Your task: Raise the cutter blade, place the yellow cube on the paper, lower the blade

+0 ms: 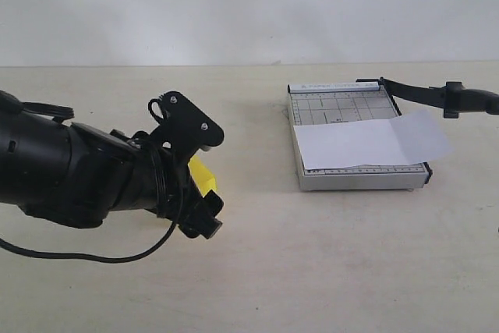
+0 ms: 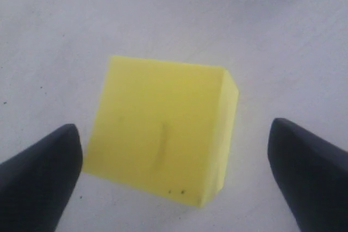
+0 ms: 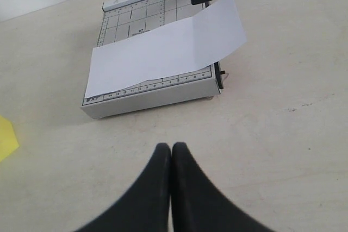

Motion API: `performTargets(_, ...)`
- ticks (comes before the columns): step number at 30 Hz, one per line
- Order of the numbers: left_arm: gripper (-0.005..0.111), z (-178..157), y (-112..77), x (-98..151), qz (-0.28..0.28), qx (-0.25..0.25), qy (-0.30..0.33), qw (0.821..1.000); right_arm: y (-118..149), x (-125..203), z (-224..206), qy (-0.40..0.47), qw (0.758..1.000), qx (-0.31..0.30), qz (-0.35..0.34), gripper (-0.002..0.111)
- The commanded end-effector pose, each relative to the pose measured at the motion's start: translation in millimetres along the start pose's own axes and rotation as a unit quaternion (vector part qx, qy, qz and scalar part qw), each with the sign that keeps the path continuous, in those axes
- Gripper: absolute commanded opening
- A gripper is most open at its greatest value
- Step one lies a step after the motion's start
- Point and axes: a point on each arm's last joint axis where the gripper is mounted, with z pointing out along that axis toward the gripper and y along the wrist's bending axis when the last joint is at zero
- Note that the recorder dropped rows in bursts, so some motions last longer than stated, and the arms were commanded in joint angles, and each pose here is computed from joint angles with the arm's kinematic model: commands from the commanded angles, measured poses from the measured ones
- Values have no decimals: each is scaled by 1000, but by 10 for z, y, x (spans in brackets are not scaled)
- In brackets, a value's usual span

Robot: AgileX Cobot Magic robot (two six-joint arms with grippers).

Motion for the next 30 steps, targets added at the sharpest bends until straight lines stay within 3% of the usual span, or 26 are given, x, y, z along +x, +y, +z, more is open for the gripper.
performTargets(1, 85, 92, -64, 10, 5, 11, 10, 1000, 1, 9, -1, 1, 1000, -1, -6, 0)
performTargets(5, 63, 109, -81, 20, -3, 16, 14, 1000, 3, 11, -1, 1, 1000, -2, -6, 0)
performTargets(10, 6, 71, -59, 12, -21, 15, 12, 1000, 3, 11, -1, 1, 1000, -2, -6, 0)
performTargets(17, 4, -99, 59, -42, -29, -3, -14, 999, 2, 10, -1, 1, 1000, -1, -6, 0)
performTargets(25, 4, -575, 419, -347, -35, -40, -132, 990, -4, 4, -1, -2, 1000, 2, -6, 0)
performTargets(30, 4, -607, 507, -391, -26, -60, -131, 989, -7, 1, -1, -4, 1000, 4, -6, 0)
